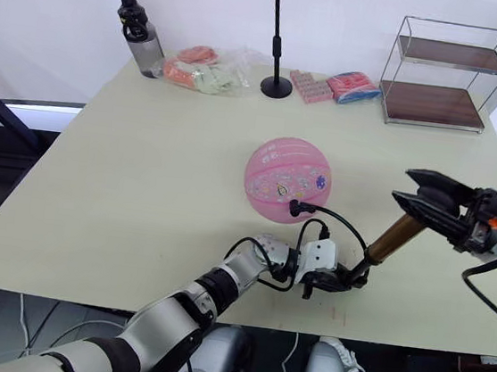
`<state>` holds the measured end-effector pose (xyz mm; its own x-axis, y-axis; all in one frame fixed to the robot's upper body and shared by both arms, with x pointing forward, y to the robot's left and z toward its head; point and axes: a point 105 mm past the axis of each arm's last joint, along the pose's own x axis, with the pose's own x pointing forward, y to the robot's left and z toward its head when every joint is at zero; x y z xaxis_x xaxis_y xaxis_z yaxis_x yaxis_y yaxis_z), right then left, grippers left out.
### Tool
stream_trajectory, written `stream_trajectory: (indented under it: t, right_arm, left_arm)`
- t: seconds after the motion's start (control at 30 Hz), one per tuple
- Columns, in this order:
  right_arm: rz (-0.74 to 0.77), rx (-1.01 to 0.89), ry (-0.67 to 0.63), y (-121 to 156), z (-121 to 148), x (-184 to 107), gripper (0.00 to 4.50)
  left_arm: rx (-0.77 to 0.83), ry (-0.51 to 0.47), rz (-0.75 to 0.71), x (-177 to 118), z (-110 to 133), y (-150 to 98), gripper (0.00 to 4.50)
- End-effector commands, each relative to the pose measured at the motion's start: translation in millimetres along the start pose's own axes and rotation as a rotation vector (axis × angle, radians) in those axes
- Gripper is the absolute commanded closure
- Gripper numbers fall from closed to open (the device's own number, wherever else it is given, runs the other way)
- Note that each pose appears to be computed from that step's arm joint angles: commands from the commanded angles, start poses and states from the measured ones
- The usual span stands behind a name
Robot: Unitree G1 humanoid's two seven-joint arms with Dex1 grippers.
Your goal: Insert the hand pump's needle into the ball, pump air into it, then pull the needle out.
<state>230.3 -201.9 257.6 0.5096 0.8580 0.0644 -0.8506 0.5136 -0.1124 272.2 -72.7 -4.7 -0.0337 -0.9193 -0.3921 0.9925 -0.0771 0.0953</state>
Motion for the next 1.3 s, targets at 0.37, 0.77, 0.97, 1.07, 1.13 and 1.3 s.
stream_trajectory:
  t: [0.37, 0.77, 0.97, 1.07, 1.13, 1.3]
  right_arm:
    - [-0.007, 0.012, 0.056, 5, -10, 7, 2.87]
    - [-0.051, 0.093, 0.254, 14, -136, 6, 2.87]
    - [-0.052, 0.093, 0.269, 22, -165, 9, 2.87]
    - [-0.048, 0.072, 0.208, 20, -149, 14, 2.87]
    - [-0.038, 0.052, 0.181, 18, -135, 16, 2.87]
    - [0.021, 0.027, 0.078, 17, -83, 21, 2.87]
  left_arm:
    - [-0.104, 0.160, -0.051, -6, -48, -21, 3.43]
    - [-0.105, 0.161, -0.035, -7, -49, -19, 3.43]
    - [-0.106, 0.160, -0.034, -7, -49, -19, 3.43]
    - [-0.105, 0.160, -0.033, -8, -49, -19, 3.43]
    - [-0.105, 0.161, -0.033, -8, -49, -18, 3.43]
    - [-0.105, 0.162, -0.038, -8, -49, -19, 3.43]
